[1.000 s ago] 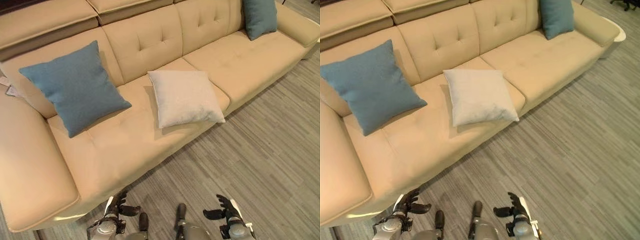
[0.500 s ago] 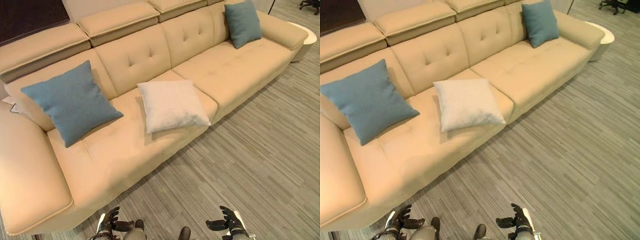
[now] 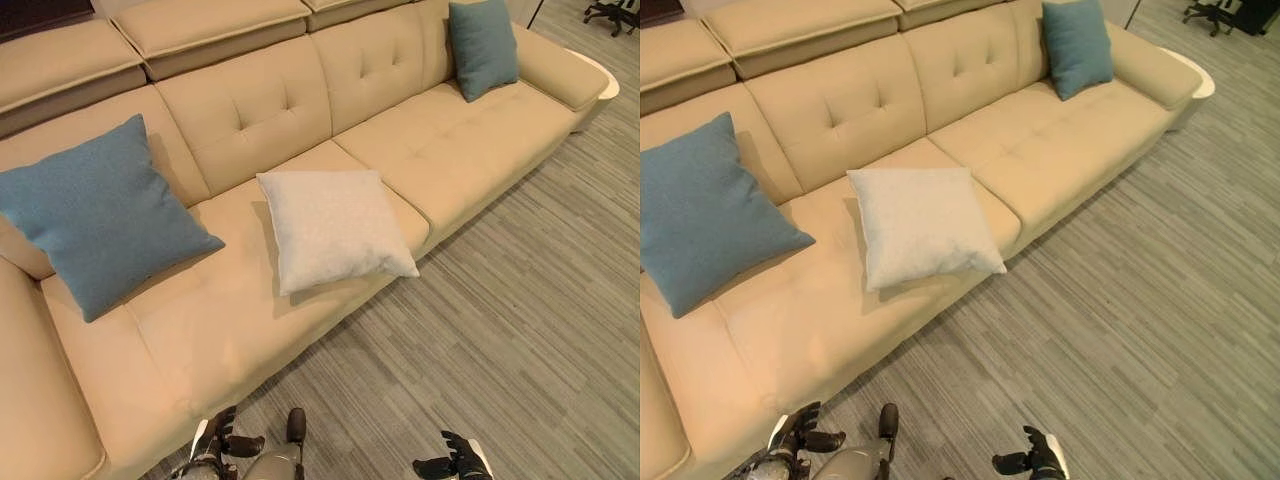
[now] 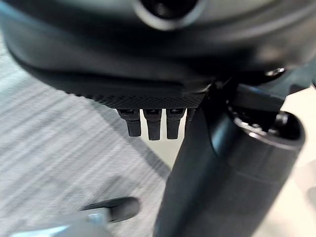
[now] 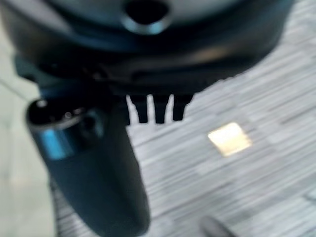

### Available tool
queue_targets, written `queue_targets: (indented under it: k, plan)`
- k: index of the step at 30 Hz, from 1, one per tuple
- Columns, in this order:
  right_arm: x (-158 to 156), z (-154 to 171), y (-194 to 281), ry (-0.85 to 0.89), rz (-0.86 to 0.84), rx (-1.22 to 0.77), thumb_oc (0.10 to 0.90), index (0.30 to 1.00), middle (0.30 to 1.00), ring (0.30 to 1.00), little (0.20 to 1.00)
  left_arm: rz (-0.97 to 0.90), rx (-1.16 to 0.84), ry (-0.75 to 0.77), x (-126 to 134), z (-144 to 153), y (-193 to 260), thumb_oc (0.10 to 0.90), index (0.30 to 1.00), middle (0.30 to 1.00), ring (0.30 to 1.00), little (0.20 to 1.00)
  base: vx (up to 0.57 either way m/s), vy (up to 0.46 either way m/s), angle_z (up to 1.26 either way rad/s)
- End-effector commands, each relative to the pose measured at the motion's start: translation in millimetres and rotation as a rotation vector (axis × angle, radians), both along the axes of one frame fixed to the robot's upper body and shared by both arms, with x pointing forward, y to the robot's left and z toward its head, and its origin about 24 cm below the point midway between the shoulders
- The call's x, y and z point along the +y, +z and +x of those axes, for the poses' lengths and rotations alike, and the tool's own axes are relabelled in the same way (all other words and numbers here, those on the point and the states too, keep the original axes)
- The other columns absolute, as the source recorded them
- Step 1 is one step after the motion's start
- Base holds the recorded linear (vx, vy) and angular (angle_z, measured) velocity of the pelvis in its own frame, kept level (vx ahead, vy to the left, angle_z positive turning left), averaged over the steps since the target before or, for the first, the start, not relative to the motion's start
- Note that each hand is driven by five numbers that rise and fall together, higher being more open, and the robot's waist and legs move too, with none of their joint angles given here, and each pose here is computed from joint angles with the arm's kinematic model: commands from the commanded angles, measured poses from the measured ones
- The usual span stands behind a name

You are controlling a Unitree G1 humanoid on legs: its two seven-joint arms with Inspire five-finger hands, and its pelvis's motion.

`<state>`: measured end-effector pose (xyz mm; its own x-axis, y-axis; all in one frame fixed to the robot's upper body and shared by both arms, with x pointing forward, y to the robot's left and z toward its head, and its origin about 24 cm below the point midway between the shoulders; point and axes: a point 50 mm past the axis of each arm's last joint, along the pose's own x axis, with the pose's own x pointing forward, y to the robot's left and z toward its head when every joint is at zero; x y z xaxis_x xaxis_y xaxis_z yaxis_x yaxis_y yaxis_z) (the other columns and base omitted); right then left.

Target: Pick up all the scattered cushions and arrange them neatly on the sofa.

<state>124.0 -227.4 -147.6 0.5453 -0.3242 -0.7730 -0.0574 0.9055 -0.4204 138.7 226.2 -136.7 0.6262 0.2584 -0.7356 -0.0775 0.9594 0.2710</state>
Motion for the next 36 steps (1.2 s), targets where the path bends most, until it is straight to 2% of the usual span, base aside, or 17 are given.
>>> queue_targets:
  k: [1, 6, 9, 19, 28, 36]
  plan:
    - [-18, 14, 12, 0.038, -0.064, -0.077, 0.800, 0.900, 0.900, 0.900, 0.900, 0.003, -0.038, -0.020, -3, 3, 3, 0.800, 0.900, 0.900, 0.900, 0.900, 0.13, 0.134, -0.12]
    - [-18, 29, 19, 0.067, -0.079, -0.114, 0.800, 0.900, 0.900, 0.900, 0.900, 0.022, -0.111, -0.056, -2, 22, 14, 0.800, 0.900, 0.900, 0.900, 0.900, 0.15, 0.066, 0.12]
    - [-19, 32, 20, 0.068, -0.082, -0.116, 0.800, 0.900, 0.900, 0.900, 0.900, 0.024, -0.105, -0.061, -2, 22, 13, 0.800, 0.900, 0.900, 0.900, 0.900, 0.17, -0.072, -0.01]
    - [-16, 25, 16, 0.074, -0.065, -0.092, 0.800, 0.900, 0.900, 0.900, 0.900, 0.025, -0.005, -0.060, -8, 5, -2, 0.800, 0.900, 0.900, 0.900, 0.900, 0.20, -0.163, 0.25]
    - [-27, 26, 21, 0.006, -0.054, -0.135, 0.800, 0.900, 0.900, 0.900, 0.900, -0.028, -0.064, -0.089, -20, 21, 4, 0.800, 0.900, 0.900, 0.900, 0.900, 0.09, -0.209, 0.53]
    - [-25, 12, 14, 0.035, -0.055, -0.082, 0.800, 0.900, 0.900, 0.900, 0.900, -0.042, -0.011, -0.080, -19, 4, -2, 0.800, 0.900, 0.900, 0.900, 0.900, 0.24, 0.033, 0.19]
